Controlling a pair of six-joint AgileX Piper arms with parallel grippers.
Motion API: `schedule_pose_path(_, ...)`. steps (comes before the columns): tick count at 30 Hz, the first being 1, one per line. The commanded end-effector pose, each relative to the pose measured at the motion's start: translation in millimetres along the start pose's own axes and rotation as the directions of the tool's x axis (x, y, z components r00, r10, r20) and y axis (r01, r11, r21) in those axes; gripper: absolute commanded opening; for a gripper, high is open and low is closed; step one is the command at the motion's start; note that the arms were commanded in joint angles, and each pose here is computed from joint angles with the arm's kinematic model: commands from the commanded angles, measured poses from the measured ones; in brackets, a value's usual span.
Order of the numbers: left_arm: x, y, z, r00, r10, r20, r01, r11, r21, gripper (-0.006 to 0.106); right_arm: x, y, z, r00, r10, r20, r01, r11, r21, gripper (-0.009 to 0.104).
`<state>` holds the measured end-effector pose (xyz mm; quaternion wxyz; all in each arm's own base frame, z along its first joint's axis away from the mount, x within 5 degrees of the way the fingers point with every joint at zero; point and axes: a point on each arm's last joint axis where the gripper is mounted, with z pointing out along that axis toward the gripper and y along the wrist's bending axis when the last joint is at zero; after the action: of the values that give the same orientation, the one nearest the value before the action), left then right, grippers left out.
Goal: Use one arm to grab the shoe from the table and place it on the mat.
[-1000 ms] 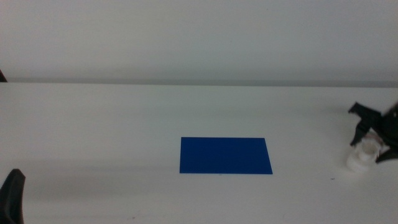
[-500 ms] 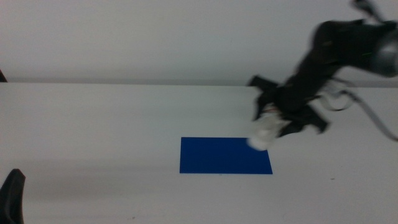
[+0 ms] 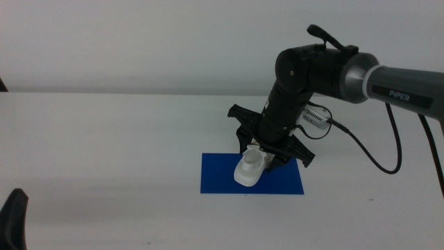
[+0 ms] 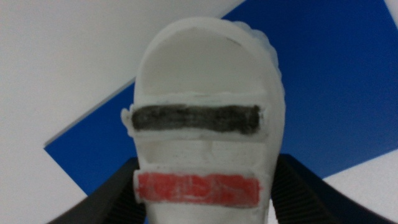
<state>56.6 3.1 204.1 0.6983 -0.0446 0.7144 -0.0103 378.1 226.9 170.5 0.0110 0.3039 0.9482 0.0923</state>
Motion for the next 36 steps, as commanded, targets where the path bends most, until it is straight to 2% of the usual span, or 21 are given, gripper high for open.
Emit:
schedule_pose_path(1,10.6,0.8,-1.0,1.0,-0.006,0.015,0.006,1.0,0.001,0.094,-1.6,2.0,-0.2,1.0,-0.006,0.022,0.006,1.0,-0.003,0.006)
schedule_pose_path(3,10.6,0.8,-1.0,1.0,-0.006,0.015,0.006,1.0,0.001,0.094,-2.3,3.1,-0.2,0.998,-0.062,0.031,0.063,0.998,-0.014,0.006)
schedule_pose_path(5,10.6,0.8,-1.0,1.0,-0.006,0.015,0.006,1.0,0.001,0.094,-2.3,6.0,-1.3,0.982,-0.187,0.036,0.188,0.981,-0.036,0.006)
schedule_pose_path(6,10.6,0.8,-1.0,1.0,-0.006,0.015,0.006,1.0,0.001,0.094,-2.2,7.8,-1.4,0.956,-0.29,0.044,0.292,0.955,-0.05,0.006)
schedule_pose_path(8,10.6,0.8,-1.0,1.0,-0.006,0.015,0.006,1.0,0.001,0.094,0.0,10.9,-3.1,0.855,-0.515,0.056,0.518,0.854,-0.056,0.006)
schedule_pose_path(9,10.6,0.8,-1.0,1.0,-0.006,0.015,0.006,1.0,0.001,0.094,1.7,10.3,-3.3,0.77,-0.636,0.05,0.638,0.769,-0.042,0.006)
schedule_pose_path(11,10.6,0.8,-1.0,1.0,-0.006,0.015,0.006,1.0,0.001,0.094,4.5,6.5,-3.1,0.56,-0.829,0.009,0.828,0.56,-0.022,0.006)
schedule_pose_path(13,10.6,0.8,-1.0,1.0,-0.006,0.015,0.006,1.0,0.001,0.094,5.6,0.4,-3.2,0.344,-0.938,-0.053,0.939,0.345,-0.007,0.006)
schedule_pose_path(15,10.6,0.8,-1.0,1.0,-0.006,0.015,0.006,1.0,0.001,0.094,4.0,-2.0,-3.3,0.183,-0.98,-0.074,0.983,0.183,0.006,0.006)
schedule_pose_path(18,10.6,0.8,-1.0,1.0,-0.006,0.015,0.006,1.0,0.001,0.094,2.9,-1.8,-3.3,-0.015,-0.997,-0.072,1.0,-0.015,0.003,0.006)
schedule_pose_path(20,10.6,0.8,-1.0,1.0,-0.006,0.015,0.006,1.0,0.001,0.094,4.0,-0.9,-3.2,-0.204,-0.977,-0.06,0.979,-0.203,-0.02,0.006)
schedule_pose_path(22,10.6,0.8,-1.0,1.0,-0.006,0.015,0.006,1.0,0.001,0.094,5.7,-0.1,-3.2,-0.437,-0.899,-0.036,0.899,-0.435,-0.046,0.006)
schedule_pose_path(23,10.6,0.8,-1.0,1.0,-0.006,0.015,0.006,1.0,0.001,0.094,6.7,0.7,-3.2,-0.486,-0.874,-0.021,0.873,-0.484,-0.055,0.006)
schedule_pose_path(30,10.6,0.8,-1.0,1.0,-0.006,0.015,0.006,1.0,0.001,0.094,2.3,7.2,-2.4,-0.471,-0.881,0.04,0.882,-0.471,0.003,0.005)
schedule_pose_path(36,10.6,0.8,-1.0,1.0,-0.006,0.015,0.006,1.0,0.001,0.094,0.2,7.2,4.3,-0.466,-0.884,0.039,0.885,-0.466,0.001,-0.002)
